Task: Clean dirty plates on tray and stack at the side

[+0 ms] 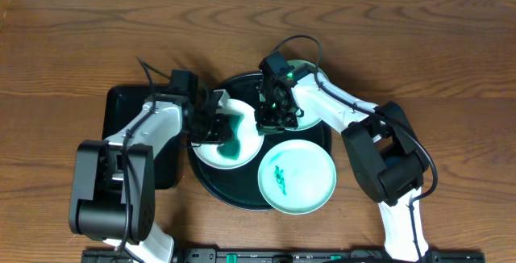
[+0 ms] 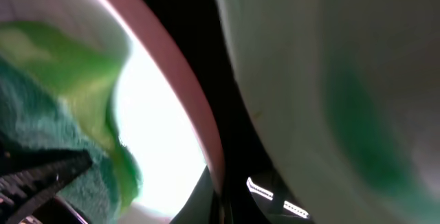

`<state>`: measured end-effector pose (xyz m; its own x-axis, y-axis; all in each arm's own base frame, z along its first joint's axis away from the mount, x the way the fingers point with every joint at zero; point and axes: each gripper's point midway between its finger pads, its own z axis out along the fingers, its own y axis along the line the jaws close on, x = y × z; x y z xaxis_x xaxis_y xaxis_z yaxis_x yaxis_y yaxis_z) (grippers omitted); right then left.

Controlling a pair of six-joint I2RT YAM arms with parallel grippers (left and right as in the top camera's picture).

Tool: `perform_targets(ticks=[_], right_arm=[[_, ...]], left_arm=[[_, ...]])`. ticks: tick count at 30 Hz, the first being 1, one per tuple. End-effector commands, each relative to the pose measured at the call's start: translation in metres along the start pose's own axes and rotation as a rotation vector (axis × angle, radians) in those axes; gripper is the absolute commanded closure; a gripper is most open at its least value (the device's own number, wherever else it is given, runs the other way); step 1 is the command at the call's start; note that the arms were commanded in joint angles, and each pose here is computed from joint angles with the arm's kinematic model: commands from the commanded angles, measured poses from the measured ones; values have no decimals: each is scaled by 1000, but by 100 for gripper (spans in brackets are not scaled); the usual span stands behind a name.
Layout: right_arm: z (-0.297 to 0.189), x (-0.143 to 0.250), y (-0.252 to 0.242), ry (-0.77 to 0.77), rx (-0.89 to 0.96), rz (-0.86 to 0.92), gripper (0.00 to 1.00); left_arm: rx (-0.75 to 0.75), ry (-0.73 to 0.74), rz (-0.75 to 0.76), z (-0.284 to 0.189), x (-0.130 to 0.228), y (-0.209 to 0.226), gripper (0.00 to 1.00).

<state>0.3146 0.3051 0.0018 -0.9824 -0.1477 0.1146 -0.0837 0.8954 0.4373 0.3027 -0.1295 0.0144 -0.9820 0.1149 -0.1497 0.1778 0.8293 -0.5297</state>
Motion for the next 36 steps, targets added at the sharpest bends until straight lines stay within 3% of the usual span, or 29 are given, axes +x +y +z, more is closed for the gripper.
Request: perform_targets(ticks=[1,3,15,25,32,36], right_arm=[[10,6,-16,17,52,28,99],[10,6,-16,17,53,28,99],[10,4,-20,6,73,27,99],[10,3,-19,3,71,26,99],[9,3,-18,2,70,22,99],[2,0,-10,-24,70,-43,99]], left_arm=[[-182,-49,-32,8,-14,23,93],[-301,-100,-104,3,-22,44,93],[-627,-171,-301,-72,-36,70,93],[-607,-55,-360,-98,-4,45,93],[-577,-144,-331,-153,-15,10,93],[-572,-210,-353,-176,-17,11,93]])
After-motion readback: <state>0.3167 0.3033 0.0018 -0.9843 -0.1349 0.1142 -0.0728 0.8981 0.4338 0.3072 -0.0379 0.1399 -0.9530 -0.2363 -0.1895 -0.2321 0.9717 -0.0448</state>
